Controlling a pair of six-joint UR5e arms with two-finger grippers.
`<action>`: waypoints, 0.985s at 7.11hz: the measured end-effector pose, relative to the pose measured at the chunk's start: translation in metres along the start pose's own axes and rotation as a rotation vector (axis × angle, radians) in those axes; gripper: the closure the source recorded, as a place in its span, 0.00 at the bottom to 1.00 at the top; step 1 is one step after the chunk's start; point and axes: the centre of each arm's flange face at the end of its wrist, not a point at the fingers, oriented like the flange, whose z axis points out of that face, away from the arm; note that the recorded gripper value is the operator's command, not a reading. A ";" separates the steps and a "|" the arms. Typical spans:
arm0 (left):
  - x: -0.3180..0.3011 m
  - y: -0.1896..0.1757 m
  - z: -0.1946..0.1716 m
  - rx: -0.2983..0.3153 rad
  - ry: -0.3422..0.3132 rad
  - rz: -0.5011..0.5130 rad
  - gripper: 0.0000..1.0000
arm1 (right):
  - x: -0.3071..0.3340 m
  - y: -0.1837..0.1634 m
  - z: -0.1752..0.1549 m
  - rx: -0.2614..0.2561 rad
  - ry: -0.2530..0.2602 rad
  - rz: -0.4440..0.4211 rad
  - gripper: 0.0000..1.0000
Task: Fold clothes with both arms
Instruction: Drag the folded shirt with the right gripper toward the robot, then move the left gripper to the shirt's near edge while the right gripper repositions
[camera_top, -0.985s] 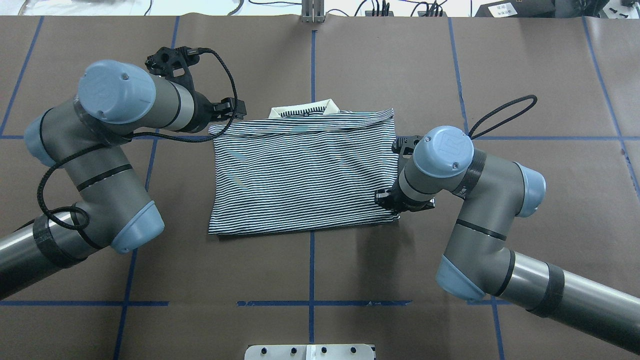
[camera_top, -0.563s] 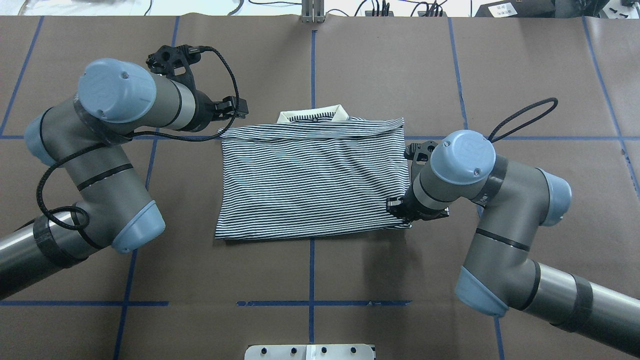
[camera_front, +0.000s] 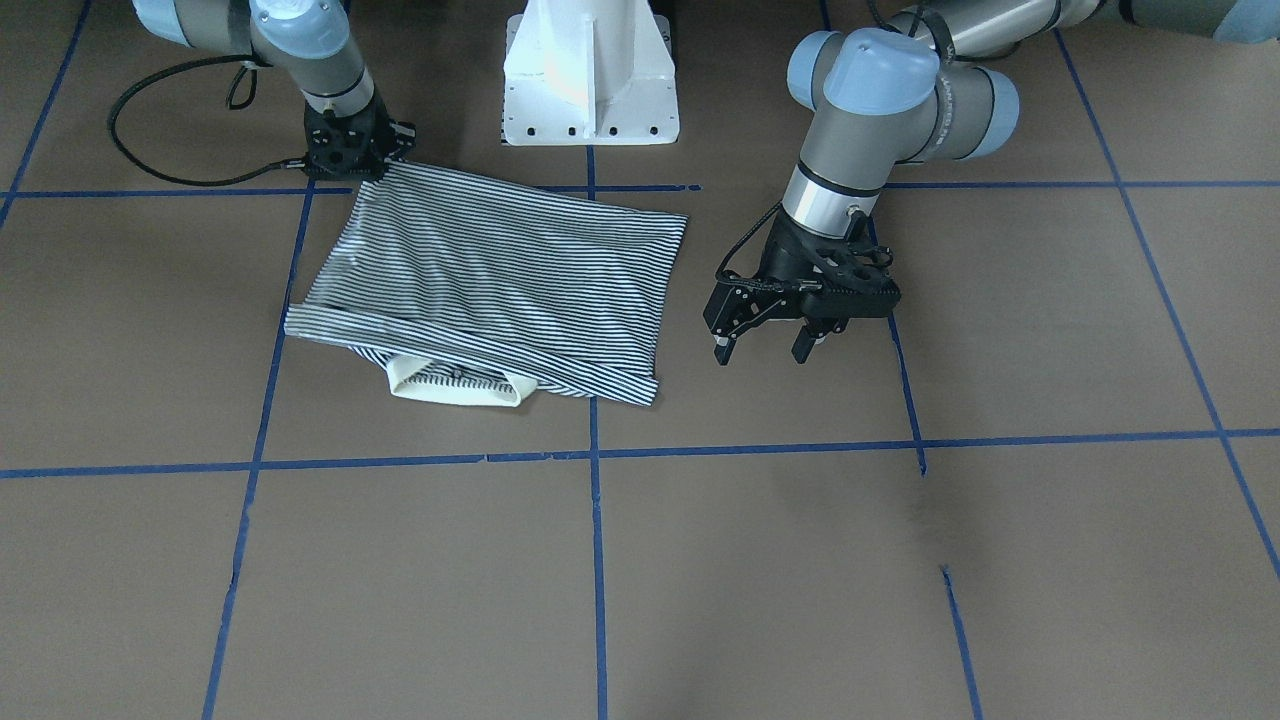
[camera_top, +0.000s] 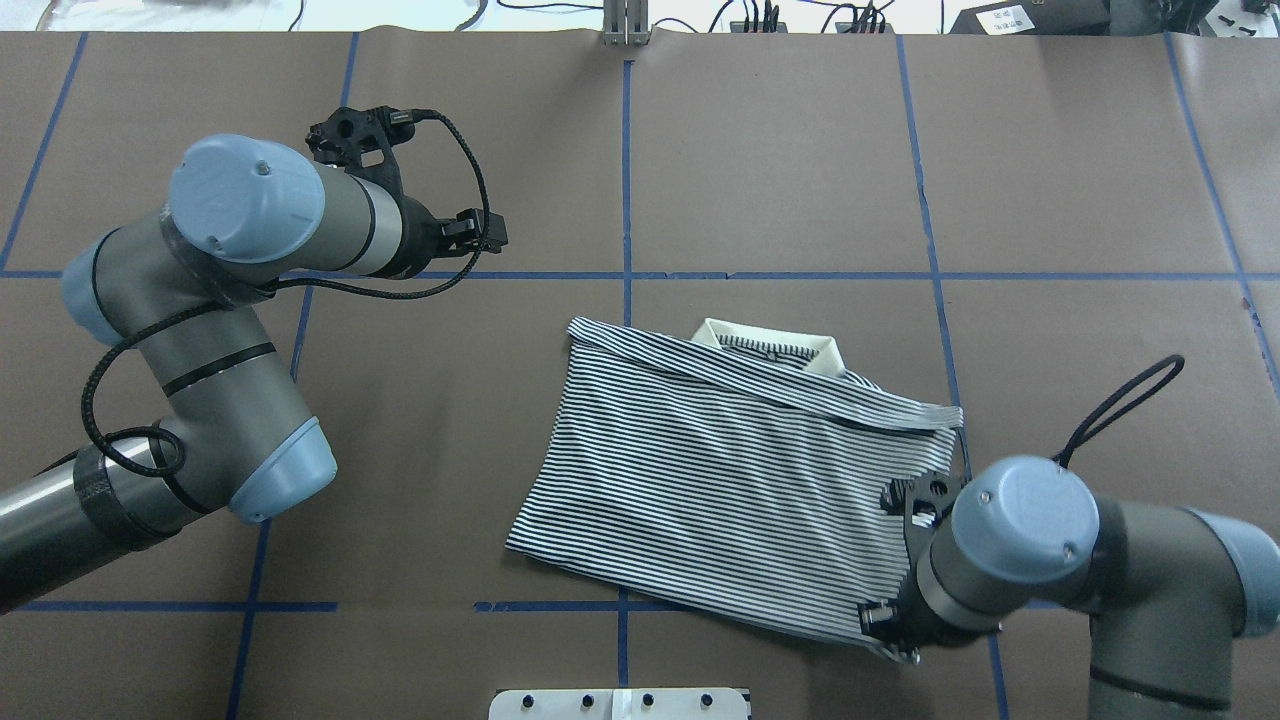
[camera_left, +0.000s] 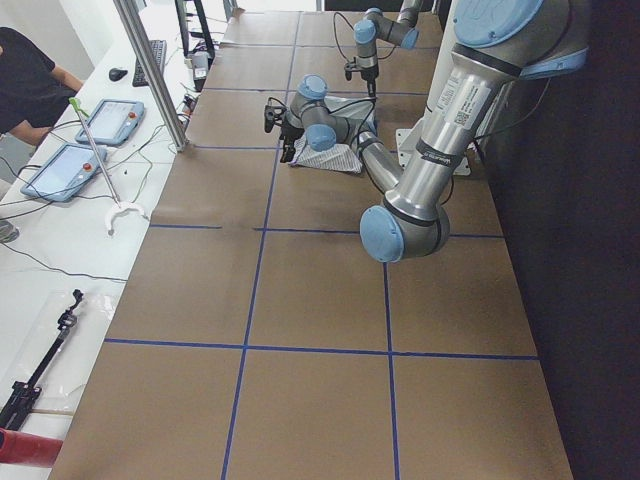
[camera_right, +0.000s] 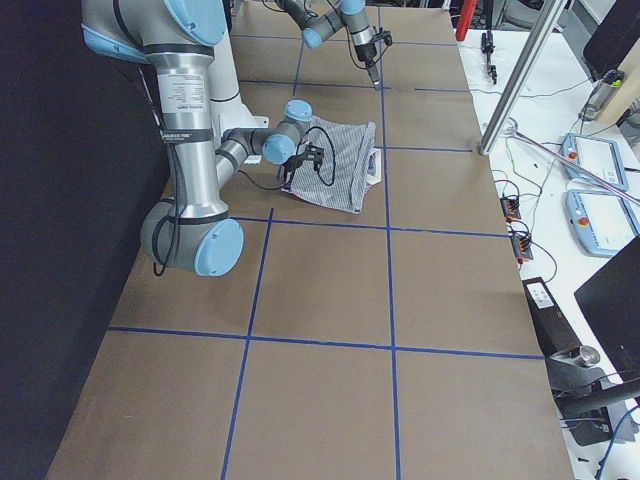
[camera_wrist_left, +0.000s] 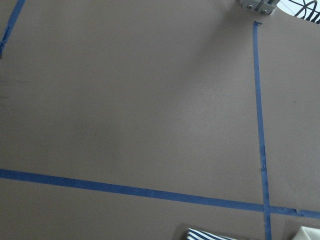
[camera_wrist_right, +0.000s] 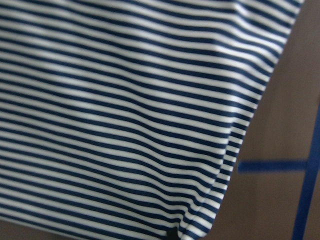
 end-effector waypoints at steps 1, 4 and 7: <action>0.000 0.004 0.002 -0.005 -0.001 0.002 0.00 | -0.006 0.038 0.015 -0.055 0.019 0.001 0.01; 0.005 0.021 0.006 -0.034 0.002 0.001 0.00 | -0.022 0.064 0.016 -0.078 -0.001 0.034 0.00; 0.033 0.131 0.026 -0.214 -0.040 -0.143 0.00 | -0.048 -0.001 -0.056 0.044 -0.152 0.132 0.00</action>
